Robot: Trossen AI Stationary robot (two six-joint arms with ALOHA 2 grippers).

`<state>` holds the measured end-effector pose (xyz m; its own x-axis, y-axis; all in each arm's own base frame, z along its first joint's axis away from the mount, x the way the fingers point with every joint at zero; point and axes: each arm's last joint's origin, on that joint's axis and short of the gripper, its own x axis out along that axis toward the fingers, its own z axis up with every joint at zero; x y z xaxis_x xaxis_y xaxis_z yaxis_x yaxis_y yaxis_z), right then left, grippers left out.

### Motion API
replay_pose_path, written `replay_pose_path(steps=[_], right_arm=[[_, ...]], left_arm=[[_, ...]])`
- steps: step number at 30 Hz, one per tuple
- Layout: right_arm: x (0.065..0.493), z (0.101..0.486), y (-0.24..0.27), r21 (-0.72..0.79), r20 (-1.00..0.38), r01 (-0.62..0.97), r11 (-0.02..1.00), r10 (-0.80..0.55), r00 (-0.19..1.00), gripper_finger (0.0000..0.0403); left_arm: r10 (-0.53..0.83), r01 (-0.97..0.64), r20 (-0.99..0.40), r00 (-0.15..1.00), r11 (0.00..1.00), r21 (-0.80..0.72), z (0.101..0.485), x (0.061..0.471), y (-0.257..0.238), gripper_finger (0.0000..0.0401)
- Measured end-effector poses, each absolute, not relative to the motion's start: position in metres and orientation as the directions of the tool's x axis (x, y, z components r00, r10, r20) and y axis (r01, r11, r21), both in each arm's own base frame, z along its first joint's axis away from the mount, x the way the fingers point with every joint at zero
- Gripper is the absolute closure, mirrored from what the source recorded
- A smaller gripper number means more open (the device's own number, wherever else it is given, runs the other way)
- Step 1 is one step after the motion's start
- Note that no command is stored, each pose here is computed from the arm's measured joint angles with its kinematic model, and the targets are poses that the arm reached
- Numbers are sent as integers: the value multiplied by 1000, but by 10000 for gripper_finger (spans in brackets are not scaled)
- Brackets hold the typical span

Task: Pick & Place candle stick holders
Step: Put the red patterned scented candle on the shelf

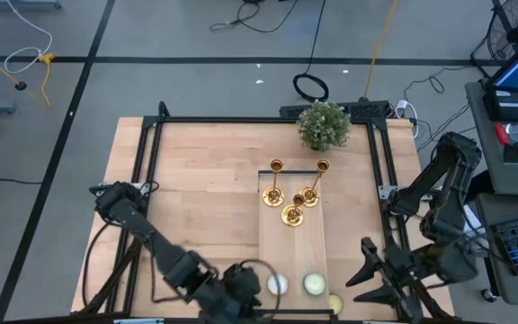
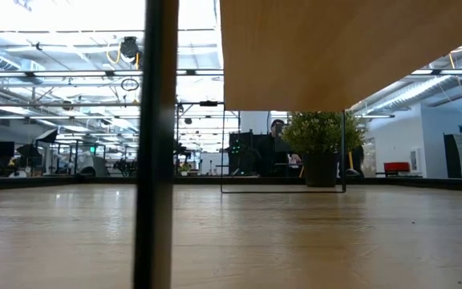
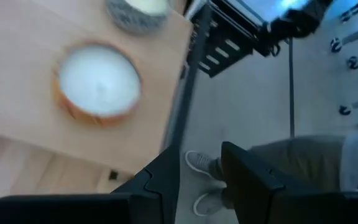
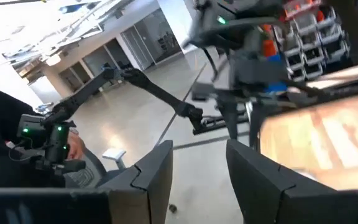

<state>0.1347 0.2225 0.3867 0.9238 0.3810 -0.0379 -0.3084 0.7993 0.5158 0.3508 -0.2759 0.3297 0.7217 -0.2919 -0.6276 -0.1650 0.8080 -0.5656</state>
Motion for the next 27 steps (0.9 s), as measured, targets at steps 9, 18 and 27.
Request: replay_pose_path(steps=[9,18,27], right_arm=[[151,363,257,633,-44,-293,716,411,910,257],[151,332,304,802,-60,-404,440,733,677,257],[126,285,321,806,-367,-123,579,652,664,257]], left_arm=[[-266,-165,-620,738,820,-548,327,316,-315,279],[-177,-251,-629,757,809,-531,323,296,-327,279],[-140,-273,-619,773,807,-524,323,291,-329,279]])
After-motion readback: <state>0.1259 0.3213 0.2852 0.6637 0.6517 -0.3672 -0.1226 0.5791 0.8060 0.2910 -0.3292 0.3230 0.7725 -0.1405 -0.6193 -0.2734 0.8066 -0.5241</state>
